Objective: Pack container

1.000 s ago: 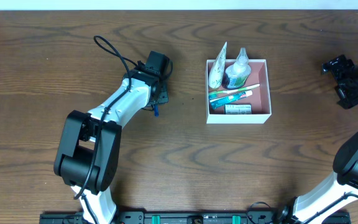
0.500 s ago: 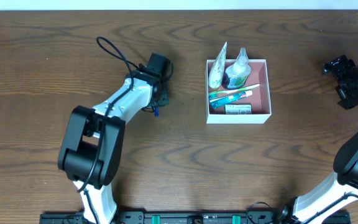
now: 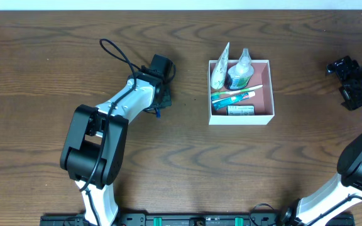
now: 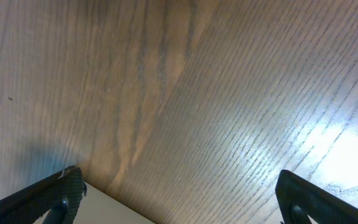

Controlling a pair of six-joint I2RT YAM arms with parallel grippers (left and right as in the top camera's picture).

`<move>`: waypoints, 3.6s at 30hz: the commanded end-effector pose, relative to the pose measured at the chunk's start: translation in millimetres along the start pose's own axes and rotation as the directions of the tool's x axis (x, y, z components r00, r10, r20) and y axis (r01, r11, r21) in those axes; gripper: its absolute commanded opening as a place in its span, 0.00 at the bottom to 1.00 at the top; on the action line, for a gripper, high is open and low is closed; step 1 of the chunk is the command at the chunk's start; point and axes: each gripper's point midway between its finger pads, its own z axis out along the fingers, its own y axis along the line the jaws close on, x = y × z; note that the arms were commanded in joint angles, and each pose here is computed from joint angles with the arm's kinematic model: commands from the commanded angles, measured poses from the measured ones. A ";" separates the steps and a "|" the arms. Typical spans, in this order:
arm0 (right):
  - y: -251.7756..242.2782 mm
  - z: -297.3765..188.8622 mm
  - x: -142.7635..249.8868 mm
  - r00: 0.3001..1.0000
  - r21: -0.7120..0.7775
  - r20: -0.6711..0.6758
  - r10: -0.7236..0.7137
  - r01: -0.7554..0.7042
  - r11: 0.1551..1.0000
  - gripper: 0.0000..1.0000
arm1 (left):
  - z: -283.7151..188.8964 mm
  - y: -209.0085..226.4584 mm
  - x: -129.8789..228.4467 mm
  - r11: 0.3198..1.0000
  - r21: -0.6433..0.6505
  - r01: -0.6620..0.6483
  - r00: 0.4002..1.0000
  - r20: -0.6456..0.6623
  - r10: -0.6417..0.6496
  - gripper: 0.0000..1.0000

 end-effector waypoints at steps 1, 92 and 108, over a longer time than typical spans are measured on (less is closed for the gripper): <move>-1.6 -0.4 -1.2 1.000 0.001 0.000 0.016 -0.016 1.000 0.99 | 5.5 2.3 4.0 1.000 -0.009 -0.004 1.000 -0.015 0.003 0.11; -1.5 -0.4 -1.3 1.000 0.000 0.001 0.016 -0.016 1.000 0.99 | -288.5 99.5 26.8 0.974 -0.218 0.062 0.873 0.485 0.054 0.98; -1.5 -0.4 -1.3 1.000 0.000 0.001 0.016 -0.016 1.000 0.99 | -287.2 125.6 45.5 0.958 -0.273 0.088 0.907 0.420 0.036 0.98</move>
